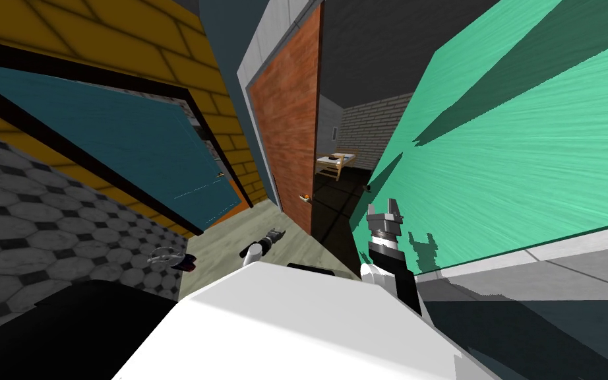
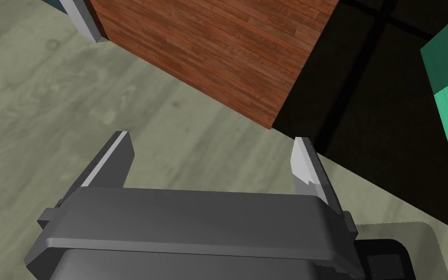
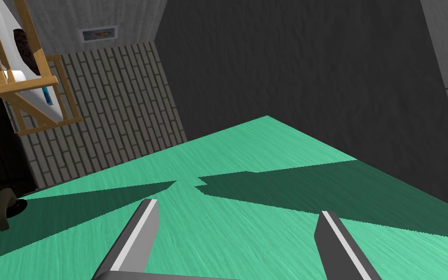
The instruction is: Push the door open
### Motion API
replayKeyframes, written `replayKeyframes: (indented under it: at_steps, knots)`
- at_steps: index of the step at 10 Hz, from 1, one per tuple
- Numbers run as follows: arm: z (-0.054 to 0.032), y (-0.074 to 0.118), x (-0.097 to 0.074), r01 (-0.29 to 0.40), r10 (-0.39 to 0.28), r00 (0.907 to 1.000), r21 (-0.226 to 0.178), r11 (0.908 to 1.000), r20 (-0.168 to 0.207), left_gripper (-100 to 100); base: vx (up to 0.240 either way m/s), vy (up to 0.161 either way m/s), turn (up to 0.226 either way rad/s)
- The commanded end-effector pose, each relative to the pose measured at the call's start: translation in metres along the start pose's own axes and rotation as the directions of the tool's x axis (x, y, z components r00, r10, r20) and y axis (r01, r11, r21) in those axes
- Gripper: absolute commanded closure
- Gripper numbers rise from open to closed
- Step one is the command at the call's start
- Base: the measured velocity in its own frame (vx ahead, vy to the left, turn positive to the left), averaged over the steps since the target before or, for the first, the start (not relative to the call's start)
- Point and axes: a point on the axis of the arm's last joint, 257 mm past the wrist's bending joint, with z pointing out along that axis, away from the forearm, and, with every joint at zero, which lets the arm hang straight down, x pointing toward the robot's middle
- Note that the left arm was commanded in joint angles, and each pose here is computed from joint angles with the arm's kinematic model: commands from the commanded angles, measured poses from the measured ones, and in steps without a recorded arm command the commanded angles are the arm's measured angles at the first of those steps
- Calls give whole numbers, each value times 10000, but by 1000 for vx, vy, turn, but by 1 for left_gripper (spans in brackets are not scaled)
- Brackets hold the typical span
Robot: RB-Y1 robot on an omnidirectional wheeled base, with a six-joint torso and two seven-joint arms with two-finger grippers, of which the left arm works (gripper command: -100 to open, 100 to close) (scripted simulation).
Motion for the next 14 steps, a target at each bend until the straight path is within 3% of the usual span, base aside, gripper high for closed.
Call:
replayKeyframes:
  at_steps: [1,2,3,5,6,9,11,12,14]
  knots:
    - [30,118,-80,860,-852,9962,-479,9951,174,-100,70,30,-3]
    - [47,195,-120,1455,-1438,9892,-769,9864,278,-100,89,36,-7]
    - [47,199,-114,1501,-1485,9886,-787,9855,260,-100,61,24,-5]
    - [72,354,-190,2565,-2513,9664,-1335,9573,547,-100,72,34,-3]
    - [71,357,-177,2646,-2600,9643,-1355,9548,510,-100,62,27,-8]
    - [90,593,-228,4166,-4060,9091,-2106,8844,937,-100,74,33,-5]
    - [91,745,-228,5111,-4966,8591,-2569,8202,1236,-100,103,39,-6]
    - [90,745,-213,5167,-5035,8556,-2589,8161,1205,-100,64,22,-4]
    - [85,886,-189,5971,-5817,7996,-2997,7441,1490,-100,68,28,-3]
